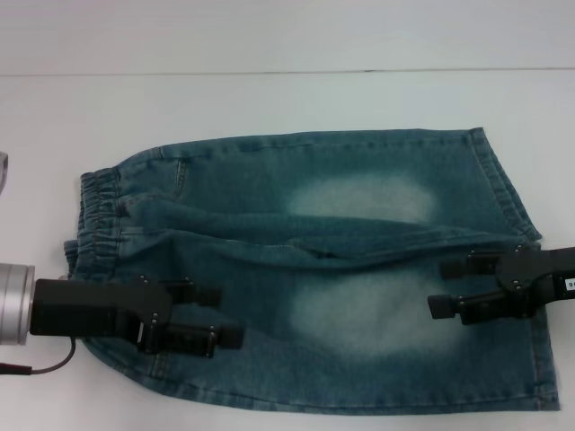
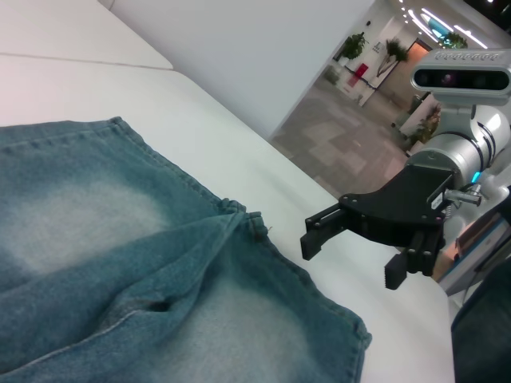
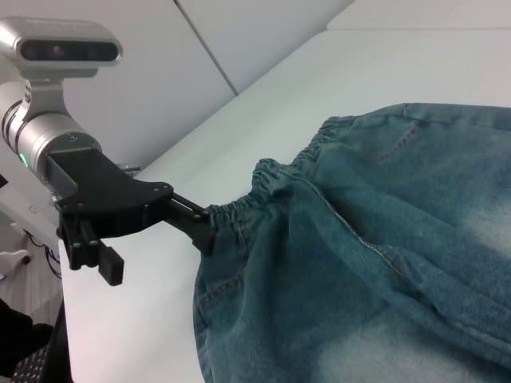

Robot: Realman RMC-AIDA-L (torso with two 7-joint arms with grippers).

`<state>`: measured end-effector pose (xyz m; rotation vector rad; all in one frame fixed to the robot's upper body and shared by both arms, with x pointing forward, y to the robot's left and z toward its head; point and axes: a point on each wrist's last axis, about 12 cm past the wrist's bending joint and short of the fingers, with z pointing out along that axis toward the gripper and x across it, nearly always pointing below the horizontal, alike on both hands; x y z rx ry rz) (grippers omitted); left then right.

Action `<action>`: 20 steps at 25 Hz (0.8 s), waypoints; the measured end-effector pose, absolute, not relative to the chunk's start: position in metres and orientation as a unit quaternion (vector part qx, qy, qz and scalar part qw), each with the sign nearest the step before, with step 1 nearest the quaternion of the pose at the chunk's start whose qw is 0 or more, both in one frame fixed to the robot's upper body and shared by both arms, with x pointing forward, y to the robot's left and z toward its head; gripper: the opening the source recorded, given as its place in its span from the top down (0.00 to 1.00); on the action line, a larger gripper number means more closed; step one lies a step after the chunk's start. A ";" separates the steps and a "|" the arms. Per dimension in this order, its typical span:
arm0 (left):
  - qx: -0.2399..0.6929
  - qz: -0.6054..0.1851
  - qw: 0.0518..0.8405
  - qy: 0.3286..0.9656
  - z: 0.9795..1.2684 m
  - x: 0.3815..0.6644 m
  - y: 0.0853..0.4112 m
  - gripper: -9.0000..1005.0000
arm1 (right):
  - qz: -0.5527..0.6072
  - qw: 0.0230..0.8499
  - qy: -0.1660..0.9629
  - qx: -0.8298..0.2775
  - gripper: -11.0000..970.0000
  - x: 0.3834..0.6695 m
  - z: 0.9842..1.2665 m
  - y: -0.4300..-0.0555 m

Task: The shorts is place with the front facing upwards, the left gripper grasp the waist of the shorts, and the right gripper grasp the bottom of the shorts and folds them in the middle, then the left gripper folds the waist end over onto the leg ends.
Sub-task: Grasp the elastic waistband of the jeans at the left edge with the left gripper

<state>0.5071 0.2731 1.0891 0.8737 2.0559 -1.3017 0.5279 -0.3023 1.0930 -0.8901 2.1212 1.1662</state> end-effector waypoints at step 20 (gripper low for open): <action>0.324 -0.491 0.269 0.762 1.092 0.508 0.271 0.10 | 0.434 0.281 0.786 -0.338 0.03 0.530 1.095 -0.299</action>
